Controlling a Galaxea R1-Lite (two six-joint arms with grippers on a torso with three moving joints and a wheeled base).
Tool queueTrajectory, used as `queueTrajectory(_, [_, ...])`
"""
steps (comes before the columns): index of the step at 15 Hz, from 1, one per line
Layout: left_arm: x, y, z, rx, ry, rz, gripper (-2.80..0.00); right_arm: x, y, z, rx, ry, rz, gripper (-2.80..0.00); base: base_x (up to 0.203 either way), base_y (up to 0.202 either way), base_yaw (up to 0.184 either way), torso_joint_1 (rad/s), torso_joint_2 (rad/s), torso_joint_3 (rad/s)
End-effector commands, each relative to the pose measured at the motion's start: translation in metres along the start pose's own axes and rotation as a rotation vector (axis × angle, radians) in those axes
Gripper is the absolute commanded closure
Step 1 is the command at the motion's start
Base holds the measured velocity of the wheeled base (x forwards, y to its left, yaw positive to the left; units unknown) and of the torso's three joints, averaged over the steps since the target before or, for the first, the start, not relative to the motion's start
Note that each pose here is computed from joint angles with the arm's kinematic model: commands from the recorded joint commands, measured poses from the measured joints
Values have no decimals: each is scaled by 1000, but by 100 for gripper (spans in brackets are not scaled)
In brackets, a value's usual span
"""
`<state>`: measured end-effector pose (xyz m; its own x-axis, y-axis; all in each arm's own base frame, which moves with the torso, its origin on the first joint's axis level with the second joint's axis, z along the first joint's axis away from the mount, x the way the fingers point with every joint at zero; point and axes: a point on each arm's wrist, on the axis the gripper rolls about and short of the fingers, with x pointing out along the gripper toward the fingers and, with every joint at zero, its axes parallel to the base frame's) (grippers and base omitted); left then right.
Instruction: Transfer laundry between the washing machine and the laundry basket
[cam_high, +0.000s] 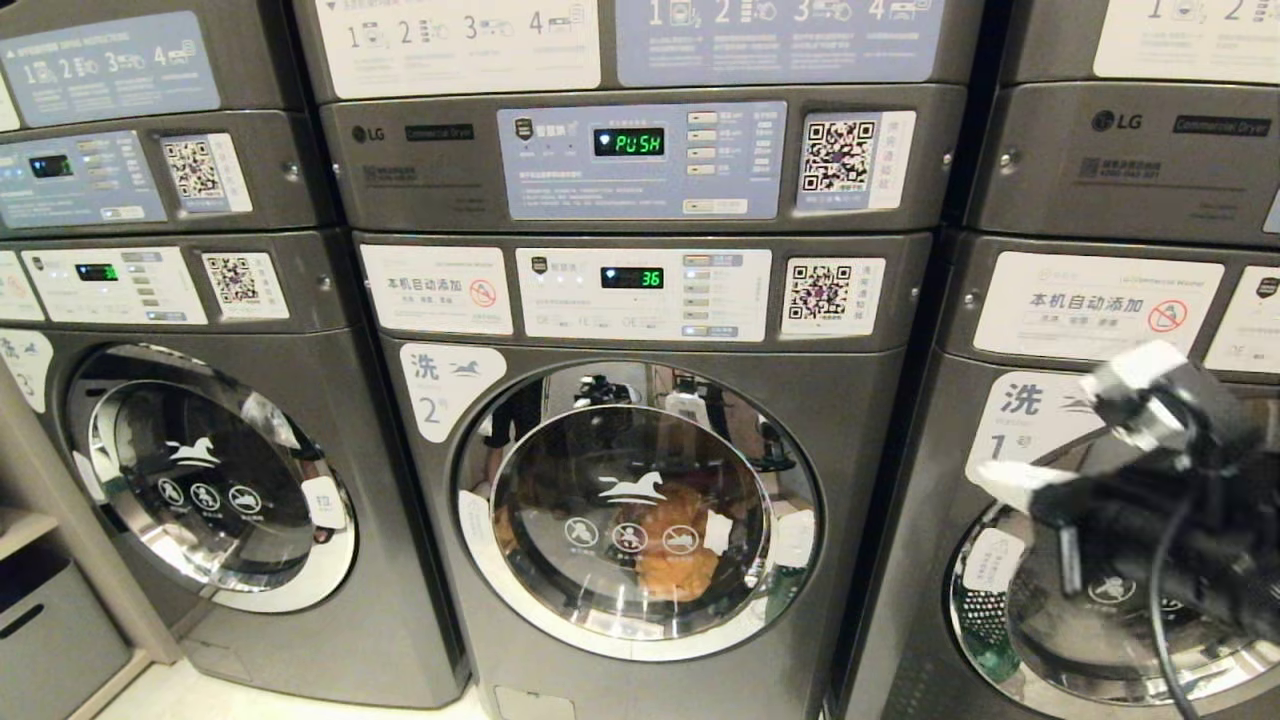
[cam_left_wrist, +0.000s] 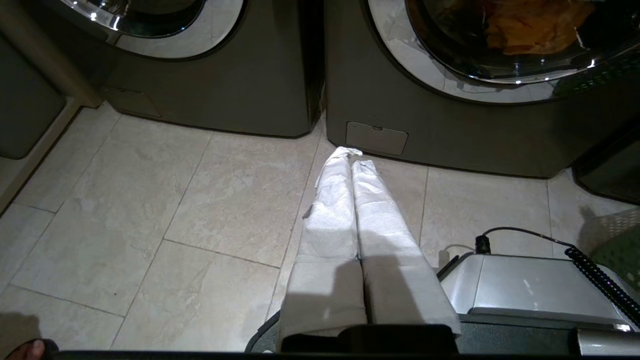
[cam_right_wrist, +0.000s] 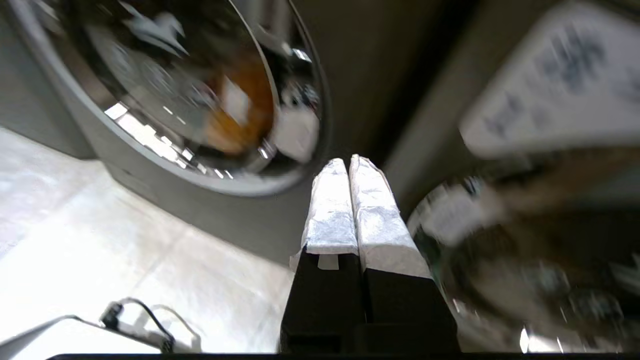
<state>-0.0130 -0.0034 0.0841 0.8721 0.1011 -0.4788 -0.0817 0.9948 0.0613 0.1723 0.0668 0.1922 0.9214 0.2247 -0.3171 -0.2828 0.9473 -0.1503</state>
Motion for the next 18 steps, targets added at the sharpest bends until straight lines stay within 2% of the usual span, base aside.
queueTrajectory(1, [0, 0, 0, 17, -8, -44, 0, -56, -9, -52, 24, -9, -76, 0, 0, 0, 0, 0, 0, 0])
queueTrajectory(3, [0, 0, 0, 18, -8, -46, 0, -73, -6, -92, 24, 51, -72, 0, 0, 0, 0, 0, 0, 0])
queueTrajectory(5, [1, 0, 1, 22, 12, -57, 0, -87, -2, -126, 16, 123, -11, 0, 0, 0, 0, 0, 0, 0])
queueTrajectory(8, [2, 1, 2, 39, 31, -90, 0, -117, 3, -158, 24, 252, 93, 0, 0, 0, 0, 0, 0, 0])
queueTrajectory(10, [3, 1, 2, 45, 39, -102, 0, -124, 3, -164, 55, 297, 121, 0, 0, 0, 0, 0, 0, 0])
queueTrajectory(12, [2, 1, 1, 46, 21, -102, 0, -132, 2, -164, 72, 199, 65, 0, 0, 0, 0, 0, 0, 0])
queueTrajectory(16, [-1, 1, -1, 55, -26, -113, 0, -140, 3, -167, 166, 110, -187, 0, 0, 0, 0, 0, 0, 0])
queueTrajectory(18, [-2, 1, -2, 71, -42, -122, 0, -148, 5, -170, 164, 6, -240, 0, 0, 0, 0, 0, 0, 0])
